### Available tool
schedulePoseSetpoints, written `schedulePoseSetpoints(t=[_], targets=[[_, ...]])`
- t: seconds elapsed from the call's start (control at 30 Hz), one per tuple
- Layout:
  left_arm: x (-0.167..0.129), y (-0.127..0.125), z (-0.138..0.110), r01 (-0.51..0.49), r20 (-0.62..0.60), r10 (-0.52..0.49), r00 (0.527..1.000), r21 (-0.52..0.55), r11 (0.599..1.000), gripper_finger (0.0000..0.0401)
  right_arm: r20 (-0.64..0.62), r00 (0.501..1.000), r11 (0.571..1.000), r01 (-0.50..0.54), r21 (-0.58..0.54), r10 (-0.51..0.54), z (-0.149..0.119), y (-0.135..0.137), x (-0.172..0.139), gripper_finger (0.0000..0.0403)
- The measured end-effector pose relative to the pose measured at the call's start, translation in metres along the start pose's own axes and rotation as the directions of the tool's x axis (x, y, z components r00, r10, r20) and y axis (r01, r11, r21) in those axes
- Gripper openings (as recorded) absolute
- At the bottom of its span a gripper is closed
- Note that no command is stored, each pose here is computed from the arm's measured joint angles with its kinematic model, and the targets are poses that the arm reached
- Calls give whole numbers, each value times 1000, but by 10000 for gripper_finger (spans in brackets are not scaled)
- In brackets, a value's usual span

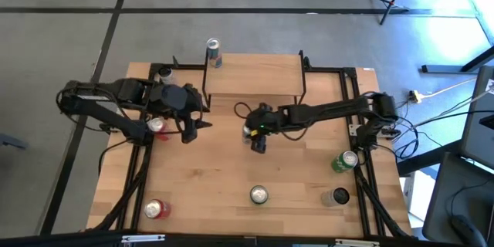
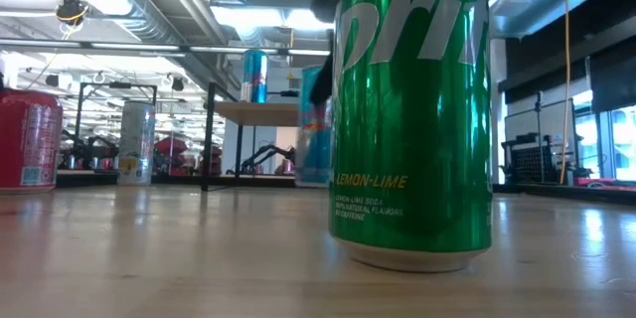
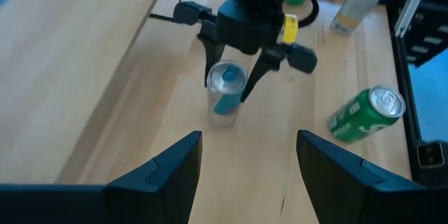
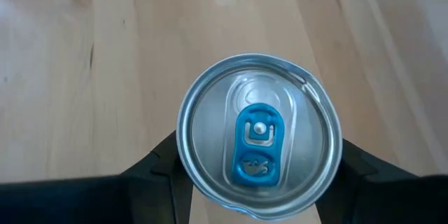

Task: Place canned beverage on shelf
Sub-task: Put the blue soda can on the shelf aligned with the other blue soda can

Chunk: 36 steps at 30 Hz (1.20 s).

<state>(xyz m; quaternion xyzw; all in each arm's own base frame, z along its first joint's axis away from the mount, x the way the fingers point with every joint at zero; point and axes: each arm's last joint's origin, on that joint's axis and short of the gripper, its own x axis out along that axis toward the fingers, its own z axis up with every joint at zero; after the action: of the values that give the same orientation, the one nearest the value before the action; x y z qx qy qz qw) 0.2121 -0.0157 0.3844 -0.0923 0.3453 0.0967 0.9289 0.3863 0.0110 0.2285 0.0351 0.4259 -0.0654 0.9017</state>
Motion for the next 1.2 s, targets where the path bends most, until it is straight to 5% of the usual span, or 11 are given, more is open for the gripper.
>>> schedulePoseSetpoints(t=[0.23,0.4,0.6,0.83,1.2], targets=[[31,0,-23,19,-38,-19,999,2,1000,218,-27,999,1000,-27,0,27,2,4,20,196],[42,-2,-23,38,-53,-38,998,0,999,234,-30,999,1000,-31,-1,31,1,5,22,268],[58,-4,-22,24,-86,-26,996,-19,1000,307,-21,999,1000,-24,-1,24,8,4,15,343],[76,-8,-21,31,-110,-34,993,-25,999,385,3,1000,1000,1,-26,-1,28,0,-42,372],[108,-22,-12,17,-8,-17,1000,-7,1000,393,83,995,999,51,-14,-50,18,-17,-160,374]])
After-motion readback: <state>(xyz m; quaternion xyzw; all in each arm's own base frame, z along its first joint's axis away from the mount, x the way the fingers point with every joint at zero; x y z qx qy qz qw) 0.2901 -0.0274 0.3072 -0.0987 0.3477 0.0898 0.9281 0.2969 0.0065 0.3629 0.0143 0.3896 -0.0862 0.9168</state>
